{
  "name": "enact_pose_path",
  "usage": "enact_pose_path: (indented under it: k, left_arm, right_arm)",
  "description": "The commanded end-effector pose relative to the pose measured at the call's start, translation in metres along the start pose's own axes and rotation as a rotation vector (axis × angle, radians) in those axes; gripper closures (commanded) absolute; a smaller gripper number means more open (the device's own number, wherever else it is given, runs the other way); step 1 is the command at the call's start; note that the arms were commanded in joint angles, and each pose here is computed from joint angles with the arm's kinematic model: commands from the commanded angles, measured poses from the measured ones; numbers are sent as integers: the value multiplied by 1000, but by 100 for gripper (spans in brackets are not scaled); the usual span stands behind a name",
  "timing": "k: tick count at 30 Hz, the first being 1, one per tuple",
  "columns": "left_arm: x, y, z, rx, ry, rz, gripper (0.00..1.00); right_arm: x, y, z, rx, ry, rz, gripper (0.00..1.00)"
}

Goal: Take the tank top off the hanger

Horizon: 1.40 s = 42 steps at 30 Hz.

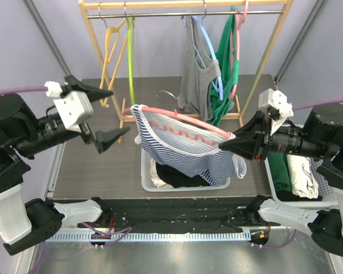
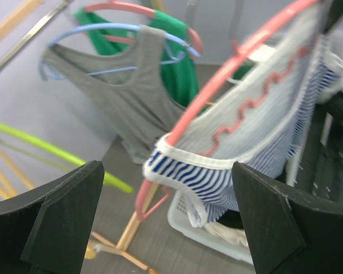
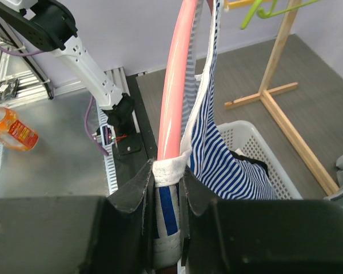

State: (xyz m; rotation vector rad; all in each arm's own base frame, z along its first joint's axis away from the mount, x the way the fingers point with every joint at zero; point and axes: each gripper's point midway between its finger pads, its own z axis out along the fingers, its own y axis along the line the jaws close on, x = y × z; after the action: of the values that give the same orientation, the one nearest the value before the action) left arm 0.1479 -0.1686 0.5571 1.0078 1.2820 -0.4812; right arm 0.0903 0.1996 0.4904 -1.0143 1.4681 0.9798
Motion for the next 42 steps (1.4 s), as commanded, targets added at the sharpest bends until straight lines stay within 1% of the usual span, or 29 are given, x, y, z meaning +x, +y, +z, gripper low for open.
enact_pose_path:
  k: [1,3,6,12,16,18,20,21,23,24,26,27,30,32,33,35,36,37,38,39,40,41,42]
  left_arm:
    - [26,-56,1,317,39,42,0]
    - [36,-63,5,366,59,43,0]
    - [44,-62,10,363,86,46,0]
    - [45,-54,21,338,88,65,0]
    - [43,-54,27,352,82,61,1]
    - [42,-57,27,365,78,54,4]
    - [43,-62,26,394,80,43,18]
    - [42,-63,25,401,79,43,33]
    - [47,-67,25,427,97,33,50]
    - [48,-68,24,434,102,30,68]
    - [49,-70,25,446,106,23,82]
    - [49,-71,25,449,106,20,91]
    - [46,-69,25,438,101,16,100]
    - [45,-67,26,421,97,13,100]
    - [44,-65,26,414,93,13,100]
    - [42,-61,28,387,85,10,100]
    - [43,-57,30,364,91,9,100]
    - [43,-54,31,347,92,9,100]
    - [43,-51,35,325,87,6,100]
    - [44,-43,37,279,97,11,100]
    - [40,-34,41,238,80,23,100]
    - [41,-25,45,189,83,29,100]
    - [47,-7,50,82,117,11,100]
  right_arm:
    - [-18,10,1,-67,-71,-66,99]
    - [-17,14,1,-91,-67,-69,99]
    - [-15,16,2,-111,-55,-73,99]
    - [-7,24,2,-161,-35,-69,99]
    - [-5,27,2,-178,-31,-70,99]
    - [-4,27,1,-178,-30,-72,99]
    - [-4,27,0,-172,-33,-75,99]
    - [-5,26,0,-170,-35,-78,99]
    - [-6,26,0,-168,-37,-82,99]
    - [-7,25,1,-168,-39,-86,99]
    - [-7,23,4,-164,-37,-84,99]
    - [-7,21,6,-159,-39,-85,99]
    - [-8,12,12,-124,-47,-86,99]
    - [-8,5,15,-90,-55,-77,99]
    - [-13,-2,14,-44,-81,-88,99]
    - [-10,-12,18,8,-89,-68,94]
    - [-14,-20,18,52,-109,-72,87]
    - [-11,-22,17,68,-110,-67,83]
    - [-11,-25,17,86,-118,-65,76]
    - [-13,-29,17,104,-132,-67,59]
    - [-12,-39,15,168,-137,-58,52]
    - [-13,-43,12,200,-147,-53,48]
    - [-14,-50,10,242,-154,-50,44]
